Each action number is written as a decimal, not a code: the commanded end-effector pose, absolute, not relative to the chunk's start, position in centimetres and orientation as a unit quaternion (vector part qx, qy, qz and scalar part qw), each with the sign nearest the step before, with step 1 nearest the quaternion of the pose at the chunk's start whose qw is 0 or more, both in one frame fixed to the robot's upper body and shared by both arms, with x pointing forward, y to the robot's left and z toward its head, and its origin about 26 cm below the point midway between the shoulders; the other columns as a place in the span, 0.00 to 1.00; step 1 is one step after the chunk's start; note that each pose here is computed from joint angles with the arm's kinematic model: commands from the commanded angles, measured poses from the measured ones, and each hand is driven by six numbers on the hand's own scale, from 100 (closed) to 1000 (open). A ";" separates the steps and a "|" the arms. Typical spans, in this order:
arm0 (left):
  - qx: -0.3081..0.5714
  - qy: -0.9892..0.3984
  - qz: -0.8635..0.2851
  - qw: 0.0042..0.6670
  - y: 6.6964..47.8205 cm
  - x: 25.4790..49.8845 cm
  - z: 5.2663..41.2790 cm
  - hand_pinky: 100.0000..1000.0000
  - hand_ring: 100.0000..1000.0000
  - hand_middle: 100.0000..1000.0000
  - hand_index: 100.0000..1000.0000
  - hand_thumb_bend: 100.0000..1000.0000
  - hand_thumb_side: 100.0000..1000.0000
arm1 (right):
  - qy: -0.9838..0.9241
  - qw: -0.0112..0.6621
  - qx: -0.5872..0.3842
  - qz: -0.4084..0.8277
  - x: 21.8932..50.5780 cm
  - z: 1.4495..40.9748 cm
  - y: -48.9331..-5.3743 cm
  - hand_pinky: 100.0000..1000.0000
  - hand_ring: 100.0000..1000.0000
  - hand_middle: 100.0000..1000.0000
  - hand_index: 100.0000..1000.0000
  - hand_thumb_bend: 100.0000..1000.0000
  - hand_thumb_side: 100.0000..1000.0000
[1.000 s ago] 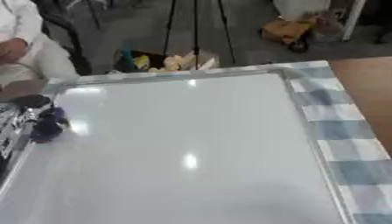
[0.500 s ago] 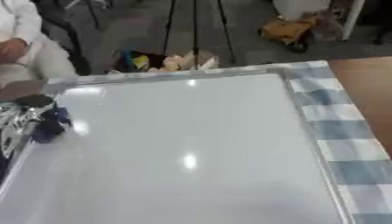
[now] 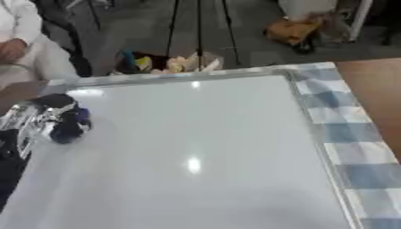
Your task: Wipe the whiteboard clean with a brush.
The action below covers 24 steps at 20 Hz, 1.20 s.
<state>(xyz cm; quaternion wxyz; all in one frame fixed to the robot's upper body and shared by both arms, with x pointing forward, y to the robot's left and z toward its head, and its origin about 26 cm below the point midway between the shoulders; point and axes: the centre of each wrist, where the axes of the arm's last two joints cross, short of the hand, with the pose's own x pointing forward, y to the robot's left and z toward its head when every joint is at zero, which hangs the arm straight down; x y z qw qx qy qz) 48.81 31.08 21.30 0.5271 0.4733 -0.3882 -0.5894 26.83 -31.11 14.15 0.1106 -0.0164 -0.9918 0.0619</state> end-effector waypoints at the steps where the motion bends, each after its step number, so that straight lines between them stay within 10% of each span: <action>1: 0.479 -0.402 -0.594 0.507 30.1 48.9 22.9 0.63 0.45 0.13 0.15 0.00 0.48 | -0.993 0.100 -0.014 0.067 26.8 14.9 -31.2 0.81 0.82 0.53 0.90 0.00 0.94; 24: 0.455 -0.433 -0.626 0.463 27.5 48.6 23.3 0.61 0.34 0.07 0.14 0.00 0.46 | -0.993 0.101 -0.011 0.066 26.8 15.0 -31.3 0.81 0.82 0.53 0.90 0.00 0.94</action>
